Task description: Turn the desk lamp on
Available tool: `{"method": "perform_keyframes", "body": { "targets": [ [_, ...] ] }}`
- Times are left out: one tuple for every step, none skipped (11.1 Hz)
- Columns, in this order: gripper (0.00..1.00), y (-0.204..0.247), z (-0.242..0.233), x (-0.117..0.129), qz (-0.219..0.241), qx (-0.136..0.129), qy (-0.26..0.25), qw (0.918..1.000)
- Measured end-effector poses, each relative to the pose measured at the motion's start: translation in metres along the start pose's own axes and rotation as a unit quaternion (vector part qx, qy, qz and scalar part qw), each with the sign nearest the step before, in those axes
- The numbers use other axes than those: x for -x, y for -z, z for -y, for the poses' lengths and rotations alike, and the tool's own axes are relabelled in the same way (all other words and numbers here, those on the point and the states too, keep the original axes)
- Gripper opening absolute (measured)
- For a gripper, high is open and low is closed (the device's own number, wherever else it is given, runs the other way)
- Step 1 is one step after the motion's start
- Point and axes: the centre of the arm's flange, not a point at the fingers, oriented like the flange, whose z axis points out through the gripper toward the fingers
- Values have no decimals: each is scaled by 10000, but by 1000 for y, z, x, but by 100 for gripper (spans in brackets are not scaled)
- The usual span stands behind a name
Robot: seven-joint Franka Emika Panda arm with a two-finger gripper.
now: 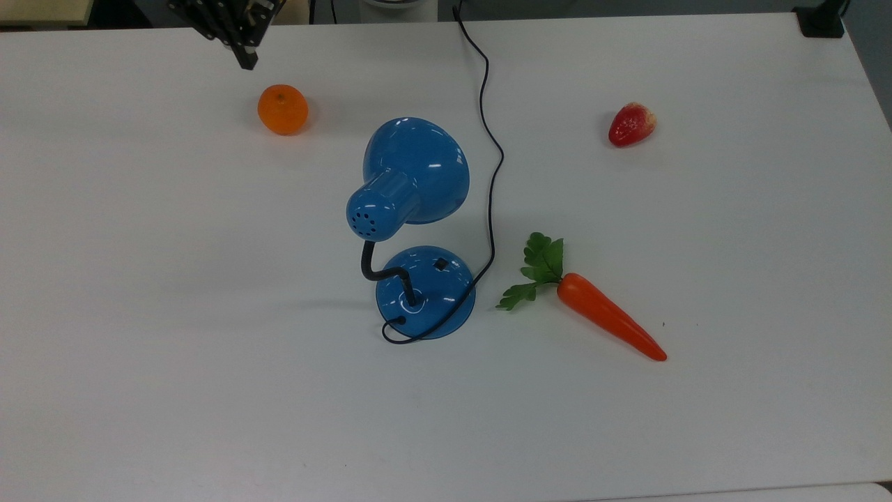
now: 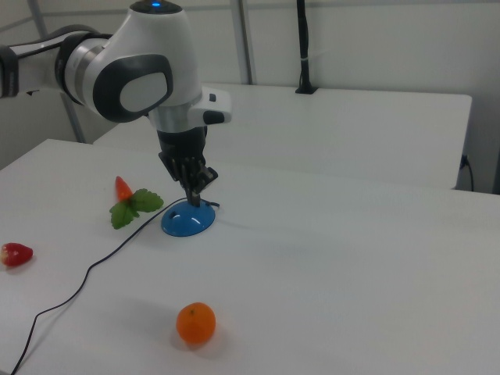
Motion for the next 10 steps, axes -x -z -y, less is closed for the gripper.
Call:
{"method": "perform_keyframes", "body": {
  "targets": [
    [2,-4,8,1,-11,-123,18,9999],
    [2,-6,17,0,-143,-251,24,9996],
    [2,-11,26,-3,-349,-318,-42,9989],
    [2,-17,36,-5,-529,-344,-126,9979],
    [2,-26,49,-5,-666,-366,-222,9969],
    [2,-36,65,-4,-803,-394,-293,9956],
    [2,-46,80,-3,-964,-431,-350,9938],
    [2,-54,92,-1,-1130,-470,-415,9916],
    [2,-60,100,0,-1263,-507,-492,9895],
    [2,-64,105,2,-1347,-532,-527,9881]
  ]
}}
